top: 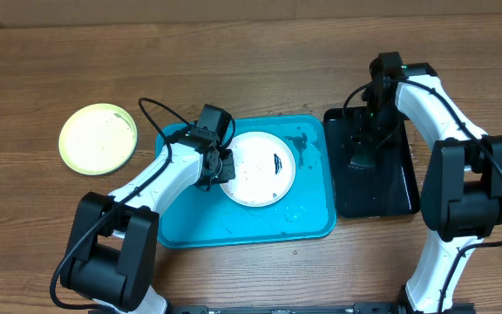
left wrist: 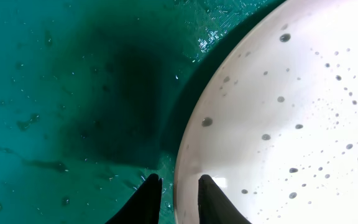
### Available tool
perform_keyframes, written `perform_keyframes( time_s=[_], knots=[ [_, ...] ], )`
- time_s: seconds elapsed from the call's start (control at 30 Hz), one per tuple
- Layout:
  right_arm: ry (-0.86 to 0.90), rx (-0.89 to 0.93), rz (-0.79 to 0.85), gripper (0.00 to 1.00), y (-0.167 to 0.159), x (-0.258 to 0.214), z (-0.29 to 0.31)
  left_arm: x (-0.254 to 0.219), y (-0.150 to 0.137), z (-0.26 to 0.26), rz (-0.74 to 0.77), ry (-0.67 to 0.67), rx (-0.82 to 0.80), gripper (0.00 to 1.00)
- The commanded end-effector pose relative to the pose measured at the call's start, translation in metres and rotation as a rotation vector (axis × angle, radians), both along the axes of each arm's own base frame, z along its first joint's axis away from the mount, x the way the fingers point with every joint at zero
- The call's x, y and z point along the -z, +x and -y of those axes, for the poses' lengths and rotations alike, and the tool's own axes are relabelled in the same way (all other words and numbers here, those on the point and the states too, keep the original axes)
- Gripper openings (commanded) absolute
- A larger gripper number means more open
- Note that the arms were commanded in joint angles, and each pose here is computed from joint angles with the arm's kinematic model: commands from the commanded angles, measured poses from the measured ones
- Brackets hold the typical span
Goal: Clean dirty plates on tray and stack at the side
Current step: 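Dip the green sponge in the black water tray with right gripper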
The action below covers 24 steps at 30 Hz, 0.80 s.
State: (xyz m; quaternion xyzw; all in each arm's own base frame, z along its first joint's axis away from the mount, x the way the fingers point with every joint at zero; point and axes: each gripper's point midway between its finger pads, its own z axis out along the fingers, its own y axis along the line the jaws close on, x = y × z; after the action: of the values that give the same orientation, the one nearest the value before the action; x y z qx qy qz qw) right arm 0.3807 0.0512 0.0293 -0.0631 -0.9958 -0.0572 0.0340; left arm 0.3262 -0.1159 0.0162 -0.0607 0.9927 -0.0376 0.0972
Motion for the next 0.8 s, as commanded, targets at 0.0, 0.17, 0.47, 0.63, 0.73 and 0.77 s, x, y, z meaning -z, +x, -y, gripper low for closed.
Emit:
perform_keyframes(
  time_s=[0.0, 0.17, 0.47, 0.63, 0.73, 0.77],
  knots=[
    [0.014, 0.003, 0.045, 0.59, 0.009, -0.015, -0.001, 0.005, -0.003, 0.0, -0.013, 0.007, 0.017, 0.23],
    [-0.047, 0.066, 0.045, 0.58, 0.01, -0.013, 0.009, 0.006, -0.005, -0.001, -0.016, 0.008, 0.016, 0.23],
    [-0.061, 0.078, 0.029, 0.46, 0.005, -0.009, 0.011, 0.006, -0.005, -0.001, -0.017, 0.008, 0.016, 0.25],
    [-0.062, 0.077, 0.016, 0.41, 0.0, -0.003, 0.011, 0.006, -0.005, -0.001, -0.016, 0.008, 0.016, 0.26],
    [-0.058, 0.078, 0.022, 0.4, 0.002, -0.003, 0.01, 0.006, -0.005, -0.001, -0.016, 0.008, 0.016, 0.27],
    [-0.058, 0.078, 0.02, 0.37, 0.002, -0.003, 0.01, 0.006, -0.005, -0.001, -0.016, 0.008, 0.016, 0.28]
  ],
)
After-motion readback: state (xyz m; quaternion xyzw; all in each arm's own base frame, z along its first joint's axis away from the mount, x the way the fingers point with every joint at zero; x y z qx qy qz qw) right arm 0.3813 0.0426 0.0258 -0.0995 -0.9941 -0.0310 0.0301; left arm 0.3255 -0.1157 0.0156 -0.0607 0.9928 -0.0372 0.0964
